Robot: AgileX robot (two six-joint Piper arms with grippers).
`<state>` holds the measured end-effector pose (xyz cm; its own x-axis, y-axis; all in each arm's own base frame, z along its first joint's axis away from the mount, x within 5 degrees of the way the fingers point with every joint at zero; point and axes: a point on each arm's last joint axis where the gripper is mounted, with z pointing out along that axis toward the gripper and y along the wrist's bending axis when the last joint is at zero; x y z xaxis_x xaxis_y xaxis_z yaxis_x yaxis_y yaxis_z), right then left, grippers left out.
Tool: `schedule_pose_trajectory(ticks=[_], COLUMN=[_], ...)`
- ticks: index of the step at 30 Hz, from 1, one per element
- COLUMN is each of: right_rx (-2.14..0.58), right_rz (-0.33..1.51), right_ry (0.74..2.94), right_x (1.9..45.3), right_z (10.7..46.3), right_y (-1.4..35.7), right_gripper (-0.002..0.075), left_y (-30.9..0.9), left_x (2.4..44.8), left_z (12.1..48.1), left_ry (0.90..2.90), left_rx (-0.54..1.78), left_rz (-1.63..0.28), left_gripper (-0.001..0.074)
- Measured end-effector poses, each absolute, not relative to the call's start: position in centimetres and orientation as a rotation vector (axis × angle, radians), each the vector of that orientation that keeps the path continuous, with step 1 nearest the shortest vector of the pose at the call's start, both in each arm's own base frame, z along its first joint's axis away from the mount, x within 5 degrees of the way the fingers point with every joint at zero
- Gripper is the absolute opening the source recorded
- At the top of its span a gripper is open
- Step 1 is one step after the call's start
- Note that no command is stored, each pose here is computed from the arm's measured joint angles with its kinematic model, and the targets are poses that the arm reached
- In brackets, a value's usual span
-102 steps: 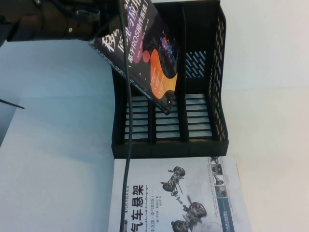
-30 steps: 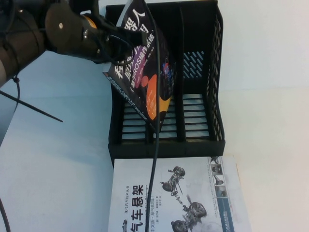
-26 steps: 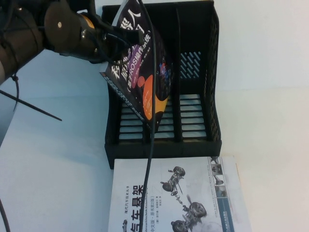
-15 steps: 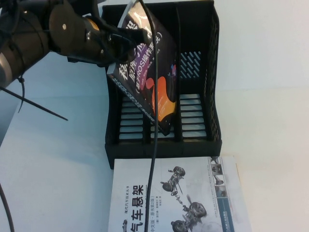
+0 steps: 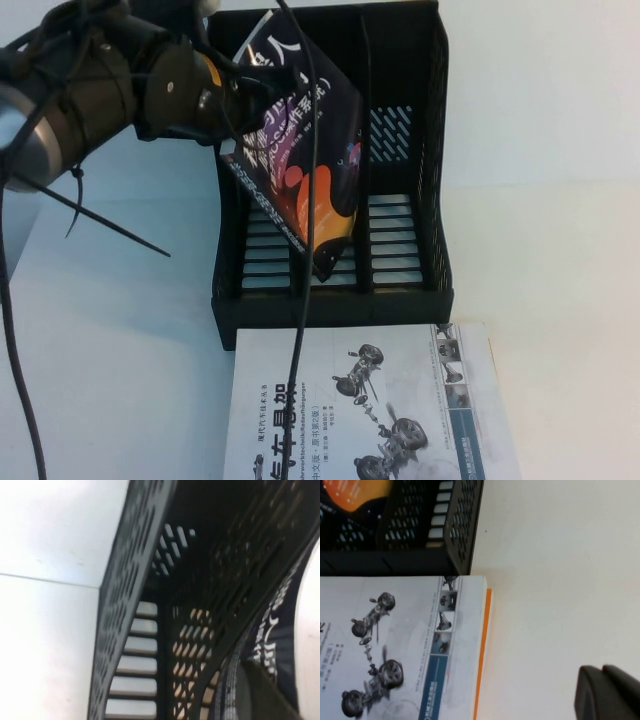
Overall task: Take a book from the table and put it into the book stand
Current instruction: Place the book on the book shelf
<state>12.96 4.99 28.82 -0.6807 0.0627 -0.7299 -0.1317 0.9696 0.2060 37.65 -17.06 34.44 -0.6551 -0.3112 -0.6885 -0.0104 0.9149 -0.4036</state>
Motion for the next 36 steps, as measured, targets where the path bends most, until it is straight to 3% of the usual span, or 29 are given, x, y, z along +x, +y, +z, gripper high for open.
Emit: schedule_pose_trajectory(ticks=[7,14,23,33,36], right_rx=[-0.054,-0.055,-0.053,-0.052,-0.052], right_rz=[0.350,0.355,0.357,0.356,0.350], right_ry=[2.209,2.196,2.197,2.199,2.212], right_x=[13.4,13.5,13.5,13.5,13.4], right_z=[29.5,29.6,29.6,29.6,29.5], right_y=[5.3,5.3,5.3,5.3,5.3], right_gripper=[-0.0002,-0.0002,-0.0002,-0.0002,-0.0002], left_y=[-16.5,-16.2,-17.3,-21.2,-21.5], left_x=[36.7,36.6,37.7,38.4,38.6], left_z=[39.2,40.6,38.0,33.3,33.0], left_ry=[2.147,2.108,2.213,2.332,2.330], left_rx=[-0.261,-0.263,-0.196,0.098,0.110], left_rz=[-0.434,-0.422,-0.407,-0.302,-0.305], left_gripper=[0.0111,0.0111,0.0111,0.0112,0.0192])
